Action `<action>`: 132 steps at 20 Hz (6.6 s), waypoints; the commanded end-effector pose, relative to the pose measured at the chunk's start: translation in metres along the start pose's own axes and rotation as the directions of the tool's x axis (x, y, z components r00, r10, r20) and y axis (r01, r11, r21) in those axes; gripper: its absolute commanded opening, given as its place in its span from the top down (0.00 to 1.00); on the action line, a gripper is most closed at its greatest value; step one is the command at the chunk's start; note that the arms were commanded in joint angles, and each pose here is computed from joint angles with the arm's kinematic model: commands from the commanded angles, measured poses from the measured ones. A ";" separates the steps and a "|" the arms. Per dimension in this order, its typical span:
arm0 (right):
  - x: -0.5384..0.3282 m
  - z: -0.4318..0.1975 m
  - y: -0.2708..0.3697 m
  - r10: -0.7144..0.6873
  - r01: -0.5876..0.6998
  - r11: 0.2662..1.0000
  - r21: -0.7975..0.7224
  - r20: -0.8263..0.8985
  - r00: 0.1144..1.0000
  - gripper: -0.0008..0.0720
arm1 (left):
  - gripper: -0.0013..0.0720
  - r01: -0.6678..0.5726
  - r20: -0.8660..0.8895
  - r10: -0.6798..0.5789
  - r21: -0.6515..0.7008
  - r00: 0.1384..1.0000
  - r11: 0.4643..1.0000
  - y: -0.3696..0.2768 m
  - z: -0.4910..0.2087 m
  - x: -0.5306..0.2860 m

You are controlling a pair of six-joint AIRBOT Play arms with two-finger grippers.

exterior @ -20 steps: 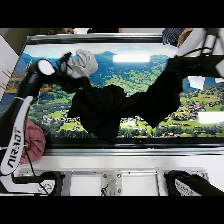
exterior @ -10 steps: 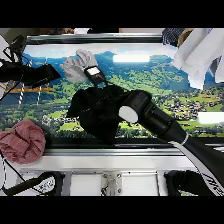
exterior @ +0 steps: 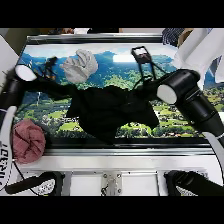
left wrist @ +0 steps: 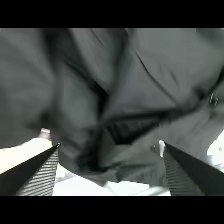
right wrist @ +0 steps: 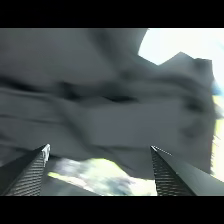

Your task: Fold the clothes and pants, and hang the long-sleeved shirts on hangers.

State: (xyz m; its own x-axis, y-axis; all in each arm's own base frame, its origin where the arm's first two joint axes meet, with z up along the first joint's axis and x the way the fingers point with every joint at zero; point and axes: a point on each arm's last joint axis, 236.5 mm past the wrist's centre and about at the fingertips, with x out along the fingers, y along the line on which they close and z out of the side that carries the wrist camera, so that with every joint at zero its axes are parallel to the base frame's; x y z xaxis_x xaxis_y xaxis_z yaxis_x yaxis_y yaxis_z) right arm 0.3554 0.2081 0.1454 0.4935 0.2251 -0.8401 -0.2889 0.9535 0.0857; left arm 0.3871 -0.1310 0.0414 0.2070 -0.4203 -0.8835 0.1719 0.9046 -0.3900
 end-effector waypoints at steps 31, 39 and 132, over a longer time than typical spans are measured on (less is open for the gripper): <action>-0.089 -0.056 -0.231 -0.347 0.318 0.809 0.495 -0.036 0.937 0.01 | 0.45 0.392 -0.300 -0.261 0.792 0.918 0.468 -0.348 -0.208 0.052; -0.081 -0.065 -0.215 -0.281 0.279 0.843 0.460 -0.065 0.957 0.01 | 0.06 -0.067 0.045 0.049 0.598 0.998 0.799 -0.224 -0.056 0.045; -0.021 0.025 -0.088 -0.038 0.092 0.970 0.224 -0.235 0.971 0.97 | 0.96 0.065 0.140 -0.076 0.083 0.987 0.994 -0.094 0.032 -0.083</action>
State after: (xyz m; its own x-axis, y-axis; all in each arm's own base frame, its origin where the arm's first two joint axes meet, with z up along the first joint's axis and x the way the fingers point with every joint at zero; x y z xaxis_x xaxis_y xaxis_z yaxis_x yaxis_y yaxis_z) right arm 0.4142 0.1236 0.2054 0.4589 0.1898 -0.8680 -0.0107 0.9780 0.2082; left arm 0.4179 -0.1827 0.2139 0.5320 -0.4310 -0.7288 0.2678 0.9022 -0.3381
